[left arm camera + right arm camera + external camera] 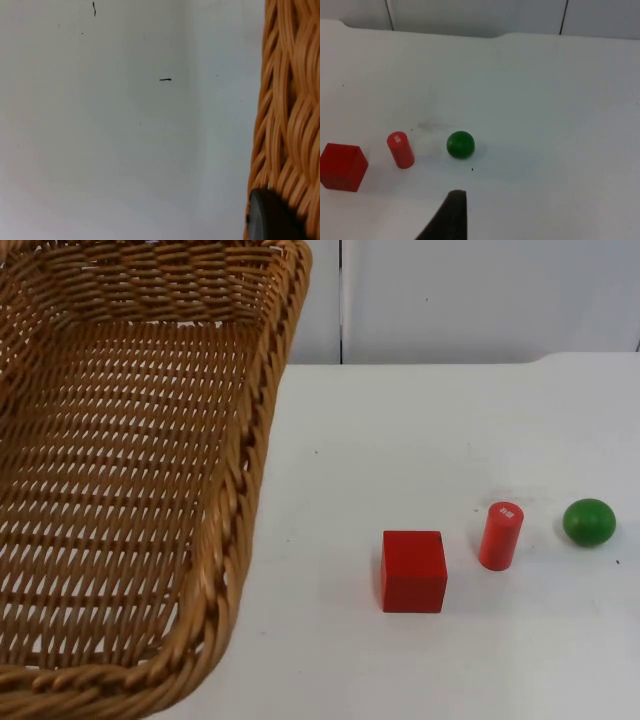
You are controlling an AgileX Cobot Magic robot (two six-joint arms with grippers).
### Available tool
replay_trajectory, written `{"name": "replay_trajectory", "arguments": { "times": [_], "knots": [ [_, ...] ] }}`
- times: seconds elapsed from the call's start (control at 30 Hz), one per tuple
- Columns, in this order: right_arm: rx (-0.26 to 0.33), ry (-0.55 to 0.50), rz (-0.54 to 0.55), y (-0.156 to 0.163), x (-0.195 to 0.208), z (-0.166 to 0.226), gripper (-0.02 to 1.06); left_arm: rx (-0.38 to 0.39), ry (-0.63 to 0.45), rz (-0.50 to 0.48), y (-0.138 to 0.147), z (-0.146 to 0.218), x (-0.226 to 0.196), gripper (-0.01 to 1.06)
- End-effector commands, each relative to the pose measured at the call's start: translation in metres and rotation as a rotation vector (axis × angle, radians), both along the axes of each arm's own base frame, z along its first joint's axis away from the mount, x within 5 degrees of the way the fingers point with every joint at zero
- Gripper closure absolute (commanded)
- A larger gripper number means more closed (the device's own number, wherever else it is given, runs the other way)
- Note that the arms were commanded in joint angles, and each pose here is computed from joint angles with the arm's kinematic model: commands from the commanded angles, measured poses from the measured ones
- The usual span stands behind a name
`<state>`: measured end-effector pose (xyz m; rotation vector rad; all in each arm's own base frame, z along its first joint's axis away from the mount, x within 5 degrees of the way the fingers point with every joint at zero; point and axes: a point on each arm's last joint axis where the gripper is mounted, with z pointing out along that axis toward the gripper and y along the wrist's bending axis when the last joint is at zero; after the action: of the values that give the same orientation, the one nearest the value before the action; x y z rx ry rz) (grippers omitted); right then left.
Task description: Pick up the basket with the left hand and place the object to the left of the red cylinder into the basket with the right hand.
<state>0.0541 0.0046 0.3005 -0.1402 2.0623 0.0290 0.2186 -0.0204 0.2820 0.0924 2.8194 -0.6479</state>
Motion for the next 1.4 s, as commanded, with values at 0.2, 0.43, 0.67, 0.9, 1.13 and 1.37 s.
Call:
{"name": "replay_trajectory", "arguments": {
  "times": [0.2, 0.43, 0.67, 0.9, 1.13, 1.37],
  "knots": [
    [-0.013, 0.064, 0.005, 0.006, 0.057, 0.003, -0.01, -0.041, 0.005, 0.000, -0.003, 0.002, -0.002, 1.05],
    [-0.020, 0.128, 0.005, 0.011, 0.100, 0.024, -0.01, -0.040, 0.002, 0.002, -0.003, 0.002, -0.001, 1.05],
    [-0.028, 0.207, 0.005, 0.015, 0.145, 0.034, -0.01, -0.039, -0.001, 0.004, -0.003, 0.002, -0.001, 1.05],
    [-0.171, 0.205, 0.128, 0.020, 0.172, 0.035, -0.01, -0.038, -0.005, 0.006, -0.003, 0.002, -0.001, 1.05],
    [-0.197, 0.208, 0.222, 0.028, 0.193, 0.038, -0.01, -0.036, -0.007, 0.007, -0.002, 0.002, 0.000, 1.05],
    [-0.209, 0.216, 0.233, 0.030, 0.211, 0.041, -0.01, -0.036, -0.007, 0.007, -0.002, 0.002, 0.000, 1.05]
  ]
}}
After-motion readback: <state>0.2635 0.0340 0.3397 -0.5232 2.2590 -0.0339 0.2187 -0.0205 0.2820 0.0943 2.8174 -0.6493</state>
